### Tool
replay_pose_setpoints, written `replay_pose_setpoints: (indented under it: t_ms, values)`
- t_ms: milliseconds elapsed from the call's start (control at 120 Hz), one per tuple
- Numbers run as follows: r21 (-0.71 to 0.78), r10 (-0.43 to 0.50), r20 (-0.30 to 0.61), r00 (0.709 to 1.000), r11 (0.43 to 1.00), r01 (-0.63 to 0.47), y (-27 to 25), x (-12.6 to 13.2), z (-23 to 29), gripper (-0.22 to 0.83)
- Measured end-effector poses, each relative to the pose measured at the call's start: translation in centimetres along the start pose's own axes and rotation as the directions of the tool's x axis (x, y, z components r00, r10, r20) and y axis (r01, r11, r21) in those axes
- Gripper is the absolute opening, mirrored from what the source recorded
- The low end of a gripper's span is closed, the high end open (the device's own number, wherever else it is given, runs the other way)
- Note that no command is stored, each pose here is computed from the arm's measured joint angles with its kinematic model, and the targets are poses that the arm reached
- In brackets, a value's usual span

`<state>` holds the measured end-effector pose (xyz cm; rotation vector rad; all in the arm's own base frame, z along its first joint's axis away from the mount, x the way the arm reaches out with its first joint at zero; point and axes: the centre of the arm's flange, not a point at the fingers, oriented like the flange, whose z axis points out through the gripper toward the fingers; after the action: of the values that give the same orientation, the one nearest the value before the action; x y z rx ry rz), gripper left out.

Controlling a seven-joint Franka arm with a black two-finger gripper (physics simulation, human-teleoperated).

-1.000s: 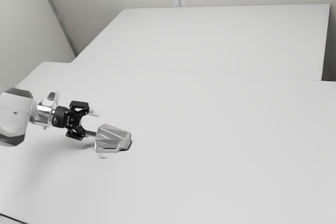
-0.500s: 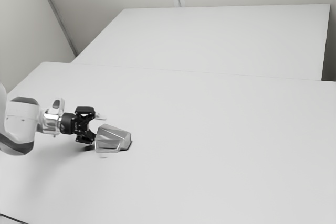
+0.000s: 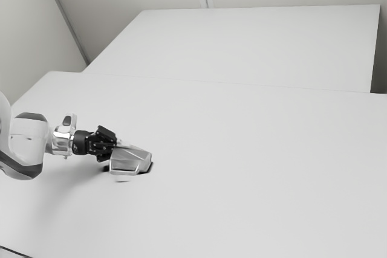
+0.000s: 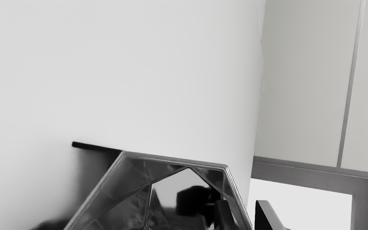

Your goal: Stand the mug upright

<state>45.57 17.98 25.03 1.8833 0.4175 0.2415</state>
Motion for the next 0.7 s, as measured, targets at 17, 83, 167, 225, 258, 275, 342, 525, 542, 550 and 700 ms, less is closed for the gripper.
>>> replay_pose_setpoints:
  t_ms: [17, 83, 167, 225, 258, 275, 342, 525, 542, 550, 700]
  values:
    - [0.0, 0.001, 0.0, 1.0, 1.0, -0.001, 0.0, 0.0, 0.0, -0.08]
    - [0.0, 0.004, 0.002, 1.0, 1.0, -0.004, 0.0, 0.0, 0.1, -0.1]
    - [0.0, 0.01, 0.006, 1.0, 1.0, -0.01, 0.1, 0.0, 0.3, -0.11]
    - [0.001, 0.019, 0.006, 1.0, 1.0, -0.019, 0.4, 0.2, 0.3, -0.12]
    - [0.002, 0.029, 0.008, 1.0, 1.0, -0.029, 0.8, 0.3, 0.3, -0.12]
    - [0.002, 0.035, 0.008, 0.999, 0.999, -0.035, 1.0, 0.4, 0.3, -0.12]
    - [0.011, 0.085, 0.01, 0.996, 0.996, -0.085, 2.8, 1.3, 0.0, -0.13]
    - [0.249, 0.341, 0.146, 0.929, 0.896, -0.368, 11.0, 6.0, -2.9, -0.14]
    - [0.275, 0.359, 0.166, 0.918, 0.877, -0.393, 11.7, 6.2, -2.9, -0.14]
    - [0.29, 0.37, 0.18, 0.912, 0.866, -0.408, 12.2, 6.4, -3.0, -0.14]
    - [0.518, 0.46, 0.474, 0.751, 0.544, -0.66, 21.4, 7.6, -2.1, -0.16]
